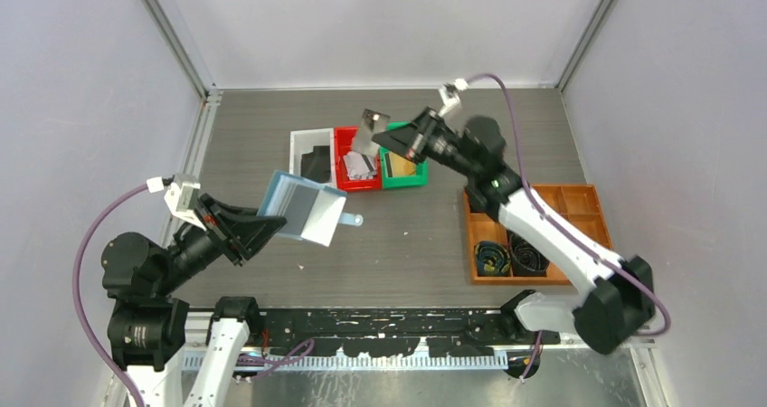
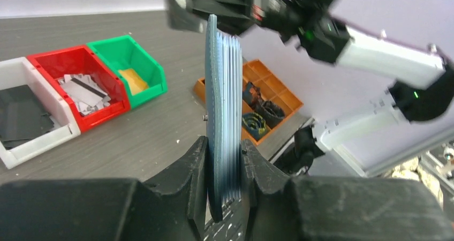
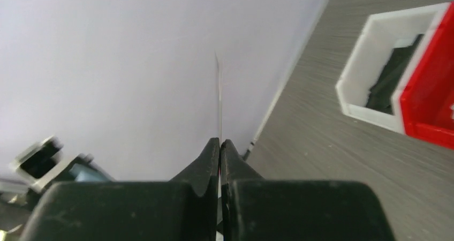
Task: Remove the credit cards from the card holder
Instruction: Place the credit card in the storage box.
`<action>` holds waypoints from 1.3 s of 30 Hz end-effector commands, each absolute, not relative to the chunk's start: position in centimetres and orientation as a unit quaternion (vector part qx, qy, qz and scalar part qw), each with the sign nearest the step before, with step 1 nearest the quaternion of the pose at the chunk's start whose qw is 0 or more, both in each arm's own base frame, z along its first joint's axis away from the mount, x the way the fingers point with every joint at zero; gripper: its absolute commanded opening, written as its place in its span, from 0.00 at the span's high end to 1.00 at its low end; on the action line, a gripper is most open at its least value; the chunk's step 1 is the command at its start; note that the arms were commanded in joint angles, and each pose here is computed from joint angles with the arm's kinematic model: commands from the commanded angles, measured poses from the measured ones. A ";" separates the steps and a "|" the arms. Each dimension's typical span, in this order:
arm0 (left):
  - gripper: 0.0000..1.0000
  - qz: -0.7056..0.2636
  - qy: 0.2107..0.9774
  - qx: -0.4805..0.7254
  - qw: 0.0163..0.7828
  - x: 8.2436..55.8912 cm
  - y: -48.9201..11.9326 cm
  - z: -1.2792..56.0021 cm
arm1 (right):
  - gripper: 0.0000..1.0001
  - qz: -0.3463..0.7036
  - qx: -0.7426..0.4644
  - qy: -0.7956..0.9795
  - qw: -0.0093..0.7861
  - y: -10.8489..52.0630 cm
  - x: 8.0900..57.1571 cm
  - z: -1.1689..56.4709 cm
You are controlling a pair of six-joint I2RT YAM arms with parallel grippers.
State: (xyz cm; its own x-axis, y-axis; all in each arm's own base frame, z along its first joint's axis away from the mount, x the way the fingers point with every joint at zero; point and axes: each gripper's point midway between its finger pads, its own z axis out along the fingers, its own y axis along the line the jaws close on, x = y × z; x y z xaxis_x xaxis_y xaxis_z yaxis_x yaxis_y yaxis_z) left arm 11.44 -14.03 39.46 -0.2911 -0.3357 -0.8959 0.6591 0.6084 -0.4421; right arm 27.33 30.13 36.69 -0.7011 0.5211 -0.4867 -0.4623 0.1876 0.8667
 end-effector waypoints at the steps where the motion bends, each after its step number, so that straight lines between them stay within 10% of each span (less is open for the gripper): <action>1: 1.00 -0.425 0.655 0.190 0.595 8.4 -14.8 39.6 | 0.99 0.512 -0.060 0.793 0.325 32.6 30.8 30.9; 16: 1.00 -0.463 0.647 0.176 0.580 7.6 -15.4 39.4 | 0.99 0.427 -0.115 0.867 0.231 46.5 39.5 16.6; 32: 1.00 -0.472 0.644 0.185 0.573 7.1 -15.6 39.3 | 0.99 0.403 -0.080 0.871 0.268 48.1 44.0 13.2; 39: 1.00 -0.467 0.646 0.181 0.577 7.4 -15.5 39.4 | 0.60 0.406 -0.088 0.865 0.281 48.2 44.1 14.5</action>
